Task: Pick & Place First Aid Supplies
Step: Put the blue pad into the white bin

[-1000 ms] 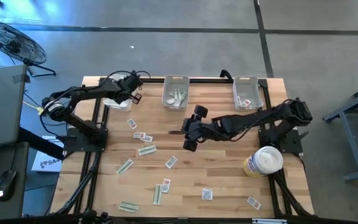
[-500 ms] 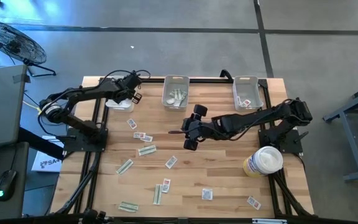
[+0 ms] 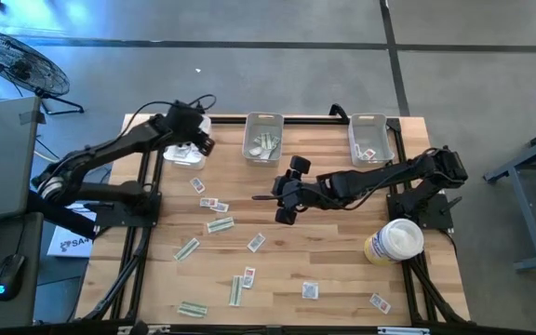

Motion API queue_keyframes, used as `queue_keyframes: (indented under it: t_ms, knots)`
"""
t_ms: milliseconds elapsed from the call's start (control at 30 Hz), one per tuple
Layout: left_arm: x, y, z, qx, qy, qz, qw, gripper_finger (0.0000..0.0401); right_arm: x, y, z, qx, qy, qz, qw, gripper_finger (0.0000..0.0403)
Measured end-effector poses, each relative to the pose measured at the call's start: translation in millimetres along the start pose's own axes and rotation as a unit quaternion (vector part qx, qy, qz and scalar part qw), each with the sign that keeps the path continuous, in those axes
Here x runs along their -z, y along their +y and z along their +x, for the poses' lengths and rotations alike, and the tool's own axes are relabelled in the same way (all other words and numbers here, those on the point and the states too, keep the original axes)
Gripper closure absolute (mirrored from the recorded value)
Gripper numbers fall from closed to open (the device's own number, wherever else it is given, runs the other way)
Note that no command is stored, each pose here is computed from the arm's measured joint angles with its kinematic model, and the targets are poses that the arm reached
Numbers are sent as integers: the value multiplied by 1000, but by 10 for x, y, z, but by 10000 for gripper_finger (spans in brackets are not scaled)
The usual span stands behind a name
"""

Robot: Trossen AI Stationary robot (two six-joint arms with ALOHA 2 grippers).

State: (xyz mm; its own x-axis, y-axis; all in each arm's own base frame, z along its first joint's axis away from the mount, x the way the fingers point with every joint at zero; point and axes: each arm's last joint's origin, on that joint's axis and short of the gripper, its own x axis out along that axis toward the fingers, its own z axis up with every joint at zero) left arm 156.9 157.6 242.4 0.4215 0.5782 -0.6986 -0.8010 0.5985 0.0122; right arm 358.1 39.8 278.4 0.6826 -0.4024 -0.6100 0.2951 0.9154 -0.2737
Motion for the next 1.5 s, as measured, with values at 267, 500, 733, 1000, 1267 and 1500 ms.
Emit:
queue_keyframes:
  t_ms: [267,500,733,1000,1267,1500]
  knots:
    - [49,-21,-296,112,-50,-17,992,235,269,-62,-31,39,123,41,991,226]
    - [303,-37,-254,177,-67,-26,982,235,471,-99,-110,71,217,130,965,226]
    - [482,-54,-141,218,-81,-32,972,235,883,-70,112,55,272,276,920,226]
    - [519,-57,-117,225,-80,-32,971,235,1343,-122,311,52,315,338,885,226]
    - [516,-58,-118,225,-82,-32,970,235,1551,-214,460,43,297,367,880,234]
    - [516,-58,-117,225,-81,-32,970,236,1683,-229,496,33,292,373,880,290]
